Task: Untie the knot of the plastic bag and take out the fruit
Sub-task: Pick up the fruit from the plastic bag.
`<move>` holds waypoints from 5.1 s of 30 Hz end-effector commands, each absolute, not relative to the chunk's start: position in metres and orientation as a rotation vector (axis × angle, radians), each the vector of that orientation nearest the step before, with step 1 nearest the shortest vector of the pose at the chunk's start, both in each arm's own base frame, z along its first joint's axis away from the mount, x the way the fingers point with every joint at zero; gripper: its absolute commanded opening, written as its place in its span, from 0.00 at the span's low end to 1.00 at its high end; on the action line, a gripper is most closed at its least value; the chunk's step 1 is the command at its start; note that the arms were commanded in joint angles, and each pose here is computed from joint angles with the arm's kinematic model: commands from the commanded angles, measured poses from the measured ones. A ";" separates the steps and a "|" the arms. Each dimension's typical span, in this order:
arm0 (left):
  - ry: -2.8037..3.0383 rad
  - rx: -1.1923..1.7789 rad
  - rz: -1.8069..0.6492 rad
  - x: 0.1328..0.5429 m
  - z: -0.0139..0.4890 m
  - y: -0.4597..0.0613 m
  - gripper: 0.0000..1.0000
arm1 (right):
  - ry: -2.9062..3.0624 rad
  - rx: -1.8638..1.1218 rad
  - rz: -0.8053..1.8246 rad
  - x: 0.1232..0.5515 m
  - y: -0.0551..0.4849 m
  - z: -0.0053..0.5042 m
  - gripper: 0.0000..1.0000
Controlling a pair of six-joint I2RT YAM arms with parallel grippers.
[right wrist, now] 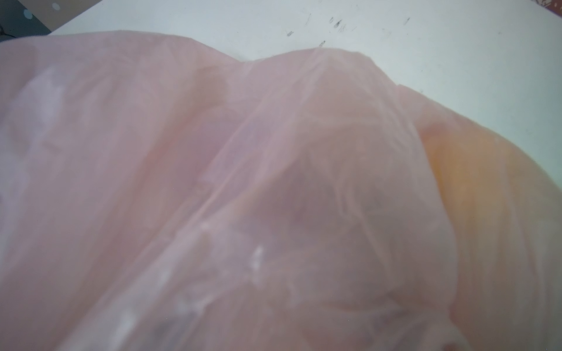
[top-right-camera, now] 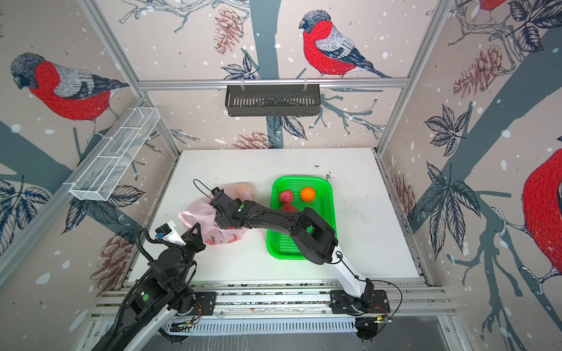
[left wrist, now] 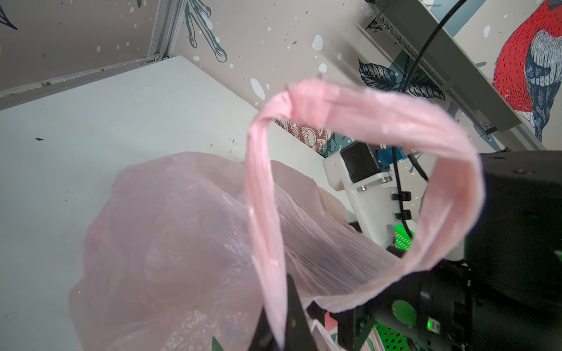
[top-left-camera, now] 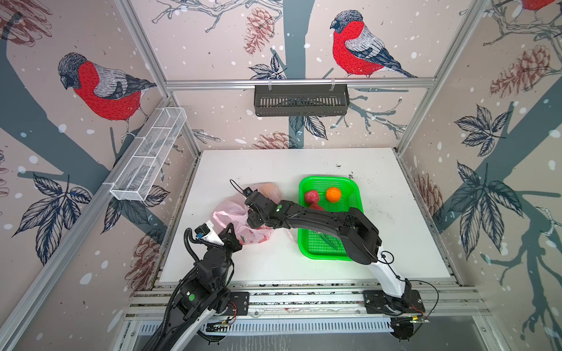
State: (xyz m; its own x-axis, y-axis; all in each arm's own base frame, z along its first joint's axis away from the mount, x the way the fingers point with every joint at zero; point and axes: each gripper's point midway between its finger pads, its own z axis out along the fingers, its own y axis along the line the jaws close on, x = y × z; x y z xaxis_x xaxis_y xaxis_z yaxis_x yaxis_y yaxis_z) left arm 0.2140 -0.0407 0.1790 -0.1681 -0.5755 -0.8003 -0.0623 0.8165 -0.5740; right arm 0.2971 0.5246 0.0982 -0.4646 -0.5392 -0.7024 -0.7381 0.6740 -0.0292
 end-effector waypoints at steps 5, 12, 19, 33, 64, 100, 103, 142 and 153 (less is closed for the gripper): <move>1.681 -0.477 -0.521 0.211 0.195 -0.043 0.00 | 1.991 -1.125 0.364 0.315 0.546 0.115 0.99; 1.658 -0.439 -0.530 0.208 0.212 -0.044 0.00 | 1.955 -1.227 0.376 0.322 0.563 0.109 0.99; 1.606 -0.448 -0.539 0.204 0.234 -0.038 0.00 | 1.893 -1.326 0.472 0.320 0.573 0.108 0.99; 1.535 -0.466 -0.536 0.201 0.263 -0.030 0.00 | 1.741 -1.502 0.522 0.312 0.588 0.107 0.99; 1.591 -0.501 -0.495 0.209 0.223 -0.031 0.00 | 1.889 -1.597 0.428 0.300 0.571 0.042 0.35; 1.543 -0.647 -0.295 0.204 0.218 0.008 0.00 | 2.079 -0.964 0.410 0.335 0.532 0.136 0.05; 1.520 -0.674 -0.262 0.202 0.220 0.015 0.00 | 2.081 -0.953 0.408 0.337 0.525 0.138 0.05; 1.430 -0.670 -0.223 0.214 0.232 0.014 0.00 | 1.853 -1.250 0.565 0.249 0.519 0.207 0.05; 1.445 -0.668 -0.194 0.214 0.224 0.016 0.00 | 1.782 -1.242 0.668 0.239 0.509 0.253 0.05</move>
